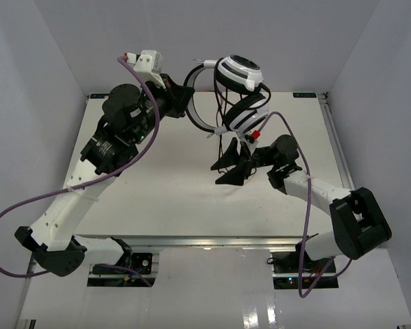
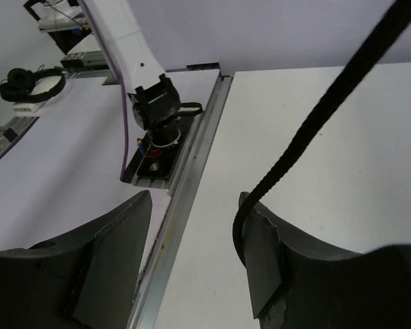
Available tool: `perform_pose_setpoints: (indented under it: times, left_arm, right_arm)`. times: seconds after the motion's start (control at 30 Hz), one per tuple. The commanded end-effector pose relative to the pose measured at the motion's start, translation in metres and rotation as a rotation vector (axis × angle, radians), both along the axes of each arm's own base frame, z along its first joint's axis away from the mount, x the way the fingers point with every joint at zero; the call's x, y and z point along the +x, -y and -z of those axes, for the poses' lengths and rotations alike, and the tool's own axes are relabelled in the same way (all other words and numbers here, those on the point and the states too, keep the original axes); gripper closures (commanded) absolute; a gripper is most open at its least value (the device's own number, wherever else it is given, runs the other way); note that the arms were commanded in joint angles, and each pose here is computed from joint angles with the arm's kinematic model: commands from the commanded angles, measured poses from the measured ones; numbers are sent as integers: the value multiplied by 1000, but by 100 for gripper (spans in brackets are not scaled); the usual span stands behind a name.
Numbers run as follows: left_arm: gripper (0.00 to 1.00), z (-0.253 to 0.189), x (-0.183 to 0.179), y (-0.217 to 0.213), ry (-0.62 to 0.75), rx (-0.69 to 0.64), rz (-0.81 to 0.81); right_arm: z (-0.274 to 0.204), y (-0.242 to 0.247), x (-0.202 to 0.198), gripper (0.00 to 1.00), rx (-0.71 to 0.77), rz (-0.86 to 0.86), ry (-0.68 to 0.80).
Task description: Wrap the headphones
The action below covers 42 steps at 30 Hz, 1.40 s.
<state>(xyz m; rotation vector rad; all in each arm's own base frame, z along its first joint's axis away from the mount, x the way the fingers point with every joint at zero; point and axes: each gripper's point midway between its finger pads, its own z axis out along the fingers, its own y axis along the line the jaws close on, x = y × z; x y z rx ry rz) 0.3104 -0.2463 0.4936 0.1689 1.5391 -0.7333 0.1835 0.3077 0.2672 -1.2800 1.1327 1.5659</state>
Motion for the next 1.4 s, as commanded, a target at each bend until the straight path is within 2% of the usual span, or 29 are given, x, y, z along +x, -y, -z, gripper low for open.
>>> perform_pose_setpoints:
  times: [0.0,0.13,0.23,0.3,0.63,0.7,0.73,0.77,0.8,0.83,0.97,1.0,1.1,1.2,1.37]
  left_arm:
    - [100,-69,-13,-19,121,-167,-41]
    - [100,-70,2,-29,137,-127,-136]
    - [100,-66,14,-38,135,-83,-216]
    - [100,-55,29,-46,126,-14,-281]
    - [100,15,85,-109,10,178,-462]
    - [100,33,93,-116,-16,228,-489]
    - [100,44,97,-116,-29,259,-492]
    - [100,55,101,-116,-43,292,-492]
    - [100,70,106,-115,-65,332,-491]
    - [100,77,106,-116,-74,355,-490]
    - [100,155,118,-107,-200,491,-438]
    - [100,179,118,-103,-241,516,-408]
    - [100,239,109,-89,-352,554,-309]
    - [100,277,94,-72,-418,580,-218]
    - [100,314,52,-18,-447,651,-2]
  right_arm:
    - [-23,-1,-50,37,100,-127,122]
    - [-26,5,-87,35,141,-200,194]
    - [-24,11,-100,35,148,-222,225]
    - [-22,18,-110,37,146,-239,248]
    - [-26,32,-127,78,113,-302,283]
    - [-23,24,-111,86,60,-257,215]
    - [-37,12,-91,88,44,-182,234]
    - [-43,4,-73,90,-7,-98,268]
    - [-6,1,-55,91,-158,-4,303]
    - [-2,2,-40,92,-221,67,337]
    - [-34,18,22,92,-417,357,558]
    - [-35,22,25,92,-447,367,618]
    - [-57,41,62,92,-542,530,806]
    - [-63,56,89,92,-626,629,935]
    - [-68,75,125,92,-746,775,1078]
